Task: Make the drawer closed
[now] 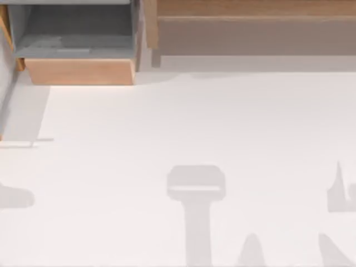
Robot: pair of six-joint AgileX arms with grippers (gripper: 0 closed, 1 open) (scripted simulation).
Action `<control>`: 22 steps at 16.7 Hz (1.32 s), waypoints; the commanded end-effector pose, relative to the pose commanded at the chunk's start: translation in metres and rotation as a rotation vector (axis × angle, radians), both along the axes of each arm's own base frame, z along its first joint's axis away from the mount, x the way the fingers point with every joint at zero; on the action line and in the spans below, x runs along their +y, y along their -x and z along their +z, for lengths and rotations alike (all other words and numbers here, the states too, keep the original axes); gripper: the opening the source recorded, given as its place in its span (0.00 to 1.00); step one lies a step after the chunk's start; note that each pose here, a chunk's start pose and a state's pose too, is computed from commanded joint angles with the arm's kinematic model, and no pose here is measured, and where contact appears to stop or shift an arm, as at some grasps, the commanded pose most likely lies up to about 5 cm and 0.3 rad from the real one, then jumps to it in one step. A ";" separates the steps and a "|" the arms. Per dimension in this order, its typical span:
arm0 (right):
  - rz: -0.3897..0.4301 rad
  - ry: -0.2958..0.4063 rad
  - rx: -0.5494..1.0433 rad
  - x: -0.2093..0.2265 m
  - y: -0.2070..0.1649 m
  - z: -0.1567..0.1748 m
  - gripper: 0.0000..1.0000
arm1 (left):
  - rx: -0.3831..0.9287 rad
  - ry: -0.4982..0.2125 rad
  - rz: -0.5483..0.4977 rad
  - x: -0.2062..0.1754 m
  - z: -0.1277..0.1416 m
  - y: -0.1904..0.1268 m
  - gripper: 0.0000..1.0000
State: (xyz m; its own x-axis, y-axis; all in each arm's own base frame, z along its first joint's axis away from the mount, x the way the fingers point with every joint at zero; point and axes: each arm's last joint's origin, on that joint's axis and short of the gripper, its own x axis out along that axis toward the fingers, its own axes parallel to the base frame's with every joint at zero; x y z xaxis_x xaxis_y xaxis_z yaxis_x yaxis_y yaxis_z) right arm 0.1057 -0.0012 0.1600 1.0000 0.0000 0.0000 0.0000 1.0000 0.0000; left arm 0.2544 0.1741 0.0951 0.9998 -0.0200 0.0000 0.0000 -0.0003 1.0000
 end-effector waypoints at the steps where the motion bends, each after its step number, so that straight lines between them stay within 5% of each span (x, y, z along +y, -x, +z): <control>1: 0.000 0.000 0.000 0.000 0.000 0.000 1.00 | 0.000 0.000 0.000 0.000 0.000 0.000 0.00; 10: 0.000 0.000 0.000 0.000 0.000 0.000 1.00 | 0.016 0.015 0.002 0.000 -0.004 0.000 0.00; 22: 0.000 0.000 0.000 0.000 0.000 0.000 1.00 | 0.016 0.016 0.002 -0.001 -0.004 -0.063 0.00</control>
